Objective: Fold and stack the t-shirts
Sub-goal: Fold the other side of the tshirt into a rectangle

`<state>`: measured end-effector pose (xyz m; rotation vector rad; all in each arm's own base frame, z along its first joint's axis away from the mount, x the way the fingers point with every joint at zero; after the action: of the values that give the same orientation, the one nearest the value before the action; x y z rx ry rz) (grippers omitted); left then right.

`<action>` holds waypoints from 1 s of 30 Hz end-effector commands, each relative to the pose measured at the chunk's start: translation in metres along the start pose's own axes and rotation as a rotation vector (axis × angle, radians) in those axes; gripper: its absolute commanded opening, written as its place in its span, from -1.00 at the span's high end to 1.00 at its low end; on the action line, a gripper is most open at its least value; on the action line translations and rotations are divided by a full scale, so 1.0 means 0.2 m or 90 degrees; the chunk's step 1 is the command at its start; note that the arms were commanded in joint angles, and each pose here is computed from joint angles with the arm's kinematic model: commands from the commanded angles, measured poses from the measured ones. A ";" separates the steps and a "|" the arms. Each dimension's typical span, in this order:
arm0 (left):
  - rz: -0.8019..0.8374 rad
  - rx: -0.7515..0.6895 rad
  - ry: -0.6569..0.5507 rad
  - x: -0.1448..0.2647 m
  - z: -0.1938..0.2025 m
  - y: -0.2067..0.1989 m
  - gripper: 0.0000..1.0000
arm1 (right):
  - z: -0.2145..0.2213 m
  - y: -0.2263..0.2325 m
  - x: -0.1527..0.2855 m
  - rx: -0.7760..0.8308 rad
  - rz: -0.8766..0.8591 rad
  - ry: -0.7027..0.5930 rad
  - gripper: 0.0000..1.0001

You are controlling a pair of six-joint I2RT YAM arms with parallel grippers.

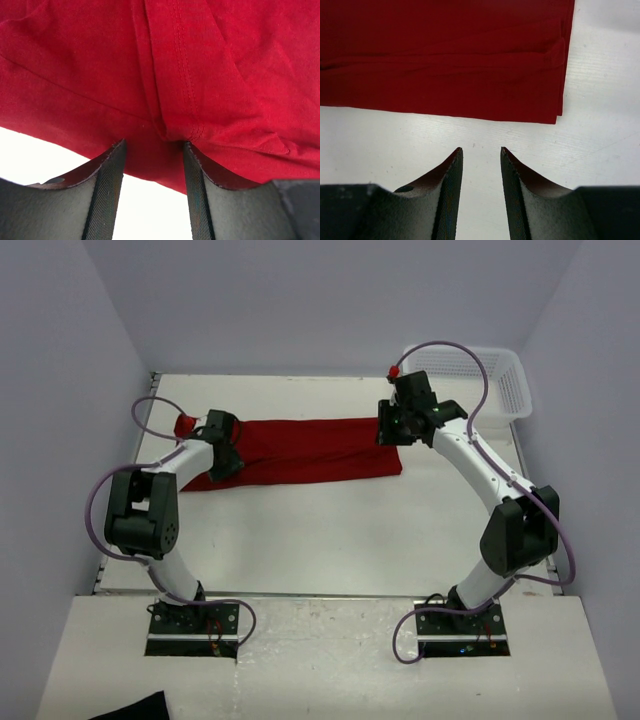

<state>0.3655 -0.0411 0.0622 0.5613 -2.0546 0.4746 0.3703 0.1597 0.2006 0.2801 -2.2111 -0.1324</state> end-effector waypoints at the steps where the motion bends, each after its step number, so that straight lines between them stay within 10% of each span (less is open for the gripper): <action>1: 0.001 0.022 -0.040 0.01 -0.10 -0.05 0.00 | -0.06 0.02 0.07 0.006 -0.020 -0.040 0.24; 30: 0.082 0.015 -0.063 -0.06 -0.27 -0.28 0.17 | -0.04 0.04 0.05 0.003 -0.038 -0.026 0.24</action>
<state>0.4177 -0.0510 0.0748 0.5188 -2.1337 0.5209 0.3693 0.1628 0.1971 0.3088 -2.2011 -0.1482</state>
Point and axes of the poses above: each gripper's point midway between its finger pads, its own x axis back along the fingers, its own y axis along the line the jaws close on, z = x × y, the point moved 3 cm from there along x, back along the fingers, and after that the axes turned 2 degrees about x, right-handed, at the moved point
